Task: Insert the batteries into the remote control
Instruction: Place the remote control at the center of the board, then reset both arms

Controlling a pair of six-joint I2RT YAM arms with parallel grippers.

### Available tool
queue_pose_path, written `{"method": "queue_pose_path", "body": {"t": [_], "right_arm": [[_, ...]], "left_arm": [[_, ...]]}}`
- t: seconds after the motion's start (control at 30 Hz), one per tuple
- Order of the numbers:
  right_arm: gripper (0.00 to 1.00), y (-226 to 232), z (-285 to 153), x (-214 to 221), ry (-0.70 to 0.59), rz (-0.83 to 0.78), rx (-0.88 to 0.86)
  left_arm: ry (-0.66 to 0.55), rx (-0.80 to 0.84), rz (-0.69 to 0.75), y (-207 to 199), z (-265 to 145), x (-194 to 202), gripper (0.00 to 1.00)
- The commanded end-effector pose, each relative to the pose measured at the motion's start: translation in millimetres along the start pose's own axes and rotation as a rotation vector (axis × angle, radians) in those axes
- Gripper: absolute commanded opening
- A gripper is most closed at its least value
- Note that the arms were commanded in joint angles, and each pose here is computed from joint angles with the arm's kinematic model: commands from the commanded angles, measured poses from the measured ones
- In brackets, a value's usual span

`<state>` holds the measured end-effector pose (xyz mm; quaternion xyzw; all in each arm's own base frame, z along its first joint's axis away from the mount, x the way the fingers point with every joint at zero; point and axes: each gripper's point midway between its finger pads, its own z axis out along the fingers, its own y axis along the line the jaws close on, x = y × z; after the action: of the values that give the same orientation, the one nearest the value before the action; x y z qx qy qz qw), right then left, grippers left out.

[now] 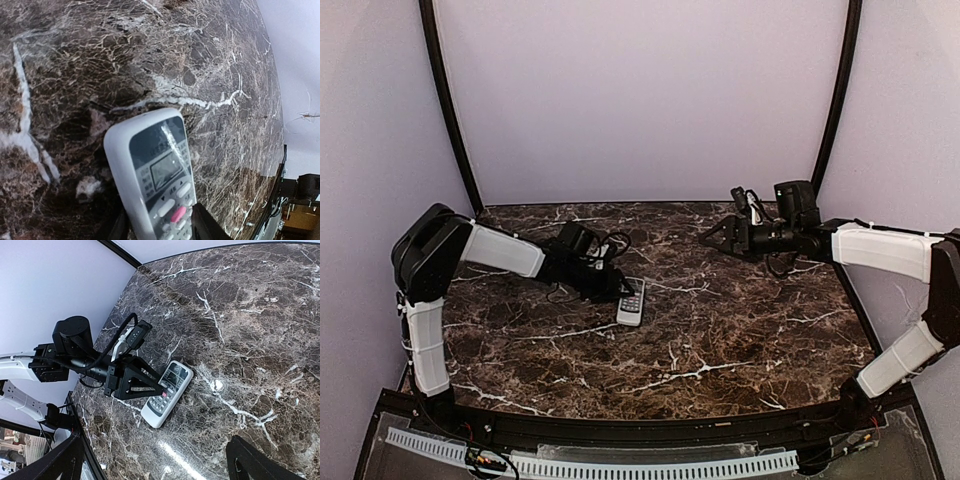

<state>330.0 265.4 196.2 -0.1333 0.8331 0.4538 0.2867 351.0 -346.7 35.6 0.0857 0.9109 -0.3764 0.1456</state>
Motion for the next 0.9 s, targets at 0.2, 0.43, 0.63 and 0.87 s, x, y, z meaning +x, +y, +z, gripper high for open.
{"method": "queue_pose_path", "body": {"t": [0.2, 0.43, 0.63, 0.87], "right_arm": [[0.99, -1.1, 1.2, -1.4, -0.012, -0.021, -0.014], [0.99, -0.9, -1.1, -2.6, -0.016, -0.061, -0.006], [0.99, 2.0, -3.8, -1.7, -0.020, -0.126, -0.013], [0.99, -2.7, -7.7, 13.4, -0.042, -0.180, -0.020]], "left_arm": [[0.017, -0.181, 0.056, 20.2, -18.6, -2.8, 0.75], [-0.046, -0.306, 0.187, 15.0, -54.3, -26.4, 0.98], [-0.198, -0.302, 0.291, -8.9, -105.9, -65.0, 0.99], [-0.367, -0.385, 0.271, 6.0, -176.0, -87.6, 0.99]]}}
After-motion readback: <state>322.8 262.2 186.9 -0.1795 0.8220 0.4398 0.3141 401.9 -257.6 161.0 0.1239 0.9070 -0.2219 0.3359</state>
